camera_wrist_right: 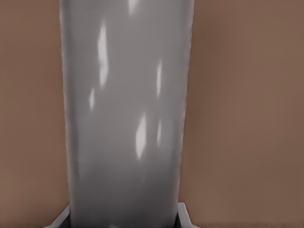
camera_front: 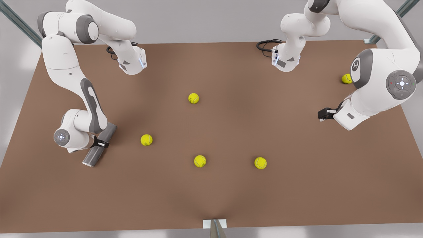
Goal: Put the tennis tube upright
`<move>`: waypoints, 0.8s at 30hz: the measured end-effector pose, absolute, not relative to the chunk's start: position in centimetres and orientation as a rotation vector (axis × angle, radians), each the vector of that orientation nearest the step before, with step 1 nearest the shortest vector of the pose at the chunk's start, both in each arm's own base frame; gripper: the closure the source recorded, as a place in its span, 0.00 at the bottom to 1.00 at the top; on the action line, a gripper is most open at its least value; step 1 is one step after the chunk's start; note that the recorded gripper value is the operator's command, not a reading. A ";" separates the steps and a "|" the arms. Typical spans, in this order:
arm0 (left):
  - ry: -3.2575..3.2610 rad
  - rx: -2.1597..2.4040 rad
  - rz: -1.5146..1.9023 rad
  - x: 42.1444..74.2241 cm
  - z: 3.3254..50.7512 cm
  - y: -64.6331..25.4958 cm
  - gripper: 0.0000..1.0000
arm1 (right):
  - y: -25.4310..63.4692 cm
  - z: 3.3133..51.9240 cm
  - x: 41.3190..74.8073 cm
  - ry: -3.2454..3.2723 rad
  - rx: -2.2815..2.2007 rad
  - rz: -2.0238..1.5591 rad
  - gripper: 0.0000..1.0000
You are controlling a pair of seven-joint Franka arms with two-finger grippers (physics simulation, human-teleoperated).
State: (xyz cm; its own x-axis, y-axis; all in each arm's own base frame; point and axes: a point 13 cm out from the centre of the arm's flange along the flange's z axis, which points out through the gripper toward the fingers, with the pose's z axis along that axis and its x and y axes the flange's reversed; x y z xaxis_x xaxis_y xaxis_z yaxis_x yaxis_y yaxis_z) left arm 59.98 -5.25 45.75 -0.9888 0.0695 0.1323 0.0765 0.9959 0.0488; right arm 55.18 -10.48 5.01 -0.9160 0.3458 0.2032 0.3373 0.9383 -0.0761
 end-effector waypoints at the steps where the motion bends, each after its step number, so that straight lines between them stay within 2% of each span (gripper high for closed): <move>1: -3.008 -0.110 -0.082 60.0 45.7 -5.2 0.00 | -10.5 4.6 55.0 -2.874 -0.511 0.059 0.28; 2: -3.007 -0.109 -0.082 60.0 45.7 -5.2 0.00 | -10.5 4.2 55.0 -2.870 -0.509 0.060 0.32; 4: -3.007 -0.109 -0.082 60.0 45.7 -5.2 0.00 | -10.5 3.8 55.0 -2.865 -0.506 0.060 0.32; 6: -3.007 -0.109 -0.081 60.0 45.7 -5.2 0.00 | -10.4 3.7 55.0 -2.864 -0.503 0.060 0.38; 15: -3.007 -0.108 -0.078 60.0 45.7 -5.3 0.00 | -9.8 4.8 55.9 -2.887 -0.482 0.047 0.40; 20: -3.008 -0.108 -0.080 60.0 45.7 -5.2 0.00 | -5.2 10.9 59.7 -2.999 -0.364 0.016 0.40; 24: -3.008 -0.108 -0.080 60.0 45.7 -5.2 0.00 | 3.7 18.8 65.7 -3.156 -0.111 -0.011 0.40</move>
State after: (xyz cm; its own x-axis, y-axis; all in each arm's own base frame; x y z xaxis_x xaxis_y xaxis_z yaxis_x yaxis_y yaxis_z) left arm 59.99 -5.22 45.75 -0.9889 0.0676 0.1320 0.0746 0.9960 0.0484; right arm 65.69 3.68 18.83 -0.9974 0.0701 -0.0164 0.0700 0.9975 0.0074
